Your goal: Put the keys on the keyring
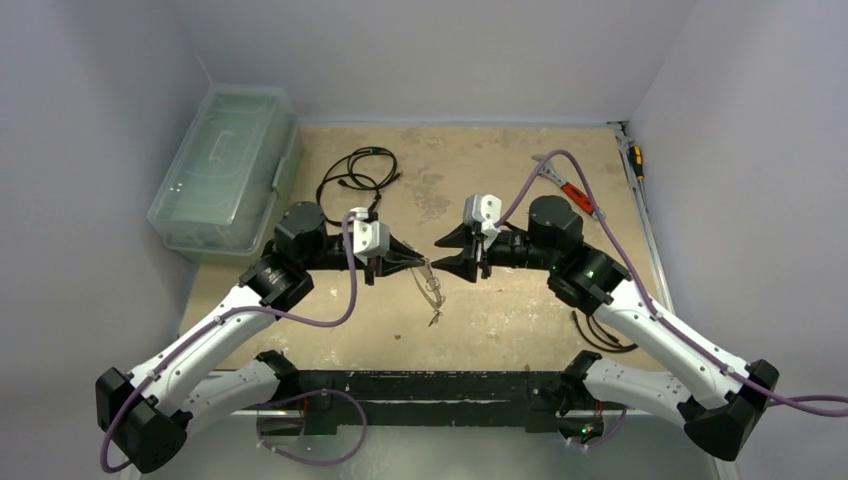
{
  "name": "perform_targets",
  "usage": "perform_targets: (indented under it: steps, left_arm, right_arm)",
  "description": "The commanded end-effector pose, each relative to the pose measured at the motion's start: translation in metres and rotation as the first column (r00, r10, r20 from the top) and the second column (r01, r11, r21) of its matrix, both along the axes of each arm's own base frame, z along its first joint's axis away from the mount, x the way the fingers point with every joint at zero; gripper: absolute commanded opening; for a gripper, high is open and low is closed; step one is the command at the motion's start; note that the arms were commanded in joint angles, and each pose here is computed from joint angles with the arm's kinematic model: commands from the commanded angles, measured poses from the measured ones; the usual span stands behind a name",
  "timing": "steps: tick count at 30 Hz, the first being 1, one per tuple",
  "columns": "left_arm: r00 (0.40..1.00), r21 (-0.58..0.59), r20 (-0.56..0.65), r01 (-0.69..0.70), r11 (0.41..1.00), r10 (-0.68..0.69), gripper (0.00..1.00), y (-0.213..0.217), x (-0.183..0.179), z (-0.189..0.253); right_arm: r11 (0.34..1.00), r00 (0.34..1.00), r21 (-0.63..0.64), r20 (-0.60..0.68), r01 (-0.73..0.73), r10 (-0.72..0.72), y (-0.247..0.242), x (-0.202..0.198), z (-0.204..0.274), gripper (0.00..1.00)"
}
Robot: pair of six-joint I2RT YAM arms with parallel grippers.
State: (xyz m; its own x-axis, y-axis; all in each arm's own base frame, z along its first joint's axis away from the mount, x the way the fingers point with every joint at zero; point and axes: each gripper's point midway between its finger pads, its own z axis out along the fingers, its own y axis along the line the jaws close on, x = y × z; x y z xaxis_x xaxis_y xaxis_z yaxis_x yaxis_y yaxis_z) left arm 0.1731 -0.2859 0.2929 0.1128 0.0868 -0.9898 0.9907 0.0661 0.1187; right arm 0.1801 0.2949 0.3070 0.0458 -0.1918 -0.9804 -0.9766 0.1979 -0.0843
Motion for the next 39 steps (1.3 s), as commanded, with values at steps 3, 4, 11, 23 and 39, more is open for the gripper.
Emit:
perform_targets:
  steps: [3,4,11,23,39]
  left_arm:
    - [0.996,-0.108,0.086,0.009,0.994,0.001,0.00,0.001,-0.007,0.031]
    - [0.996,-0.110,0.087,0.009,0.994,0.001,0.00,0.002,-0.007,0.032]
    - [0.996,-0.122,0.087,-0.003,0.992,0.013,0.00,0.003,-0.008,0.034]
    - [0.995,-0.133,0.096,-0.011,0.991,0.024,0.00,0.005,-0.008,0.037]
    - [0.995,-0.150,0.100,-0.016,0.989,0.032,0.00,0.006,-0.008,0.041]
  right_arm:
    - [0.995,0.999,0.095,0.054,-0.008,0.003,0.001,-0.003,0.025,0.42]
    - [0.995,0.998,0.095,0.053,-0.019,0.014,0.002,-0.005,0.025,0.41]
    - [0.995,0.998,0.088,0.030,-0.054,0.051,0.005,-0.010,0.020,0.34]
    - [0.997,0.999,0.061,-0.003,-0.041,0.041,0.005,-0.008,0.008,0.20]
    - [0.998,0.999,0.048,-0.015,-0.030,0.031,0.005,-0.006,-0.001,0.00]
